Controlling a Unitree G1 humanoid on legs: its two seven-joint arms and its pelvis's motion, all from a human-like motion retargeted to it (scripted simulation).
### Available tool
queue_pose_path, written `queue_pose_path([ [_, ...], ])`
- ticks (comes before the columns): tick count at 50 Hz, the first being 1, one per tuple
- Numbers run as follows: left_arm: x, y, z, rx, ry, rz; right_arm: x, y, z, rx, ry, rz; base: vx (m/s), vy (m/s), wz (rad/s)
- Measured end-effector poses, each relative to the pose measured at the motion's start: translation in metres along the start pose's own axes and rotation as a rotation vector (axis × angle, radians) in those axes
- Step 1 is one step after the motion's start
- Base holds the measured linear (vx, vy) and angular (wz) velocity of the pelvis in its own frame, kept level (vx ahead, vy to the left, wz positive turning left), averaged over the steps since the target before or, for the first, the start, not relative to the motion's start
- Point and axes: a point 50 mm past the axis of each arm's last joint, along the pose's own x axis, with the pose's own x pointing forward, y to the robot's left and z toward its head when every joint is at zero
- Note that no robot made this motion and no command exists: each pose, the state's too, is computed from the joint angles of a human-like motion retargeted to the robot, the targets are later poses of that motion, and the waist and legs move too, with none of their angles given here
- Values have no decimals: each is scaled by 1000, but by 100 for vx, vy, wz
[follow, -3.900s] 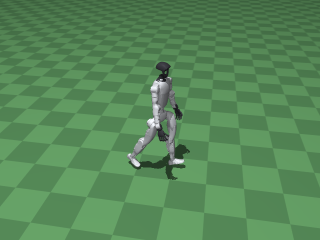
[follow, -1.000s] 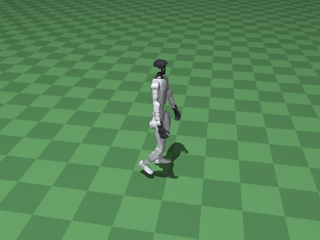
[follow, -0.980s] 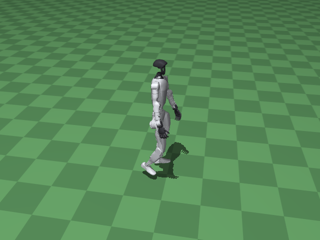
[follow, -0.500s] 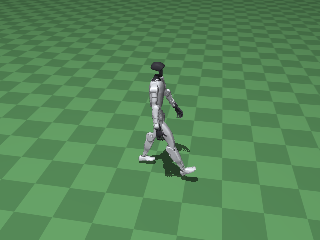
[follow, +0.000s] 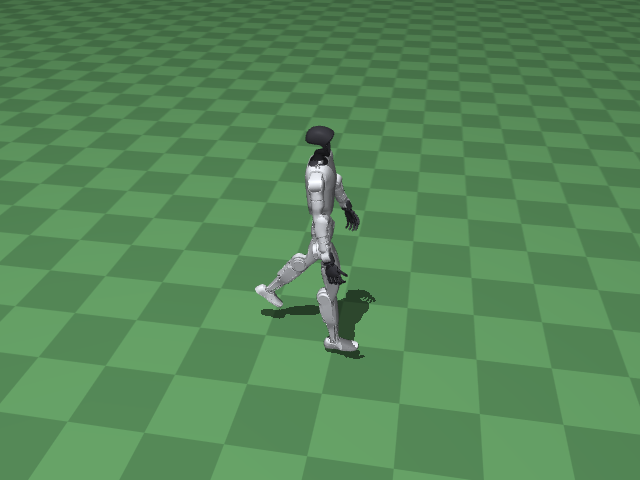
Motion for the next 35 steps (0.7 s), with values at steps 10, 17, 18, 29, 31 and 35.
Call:
queue_pose_path([
  [10,-4,-19,-26,-74,50,-123,2,16,6,-110,0,41,41,-16,-49],
  [17,-8,-27,-44,-126,55,-84,4,40,28,-155,-99,99,38,-10,-113],
  [18,-9,-28,-45,-138,52,-69,4,42,32,-153,-119,100,38,-3,-102],
  [29,-13,-41,-53,-231,-26,8,1,51,43,-139,-244,85,39,7,-48],
  [31,-13,-42,-55,-292,-18,-3,2,48,36,-189,-203,79,43,27,-25],
  [35,-15,-44,-61,-327,-9,0,1,43,22,-232,-159,72,44,16,-36],
])
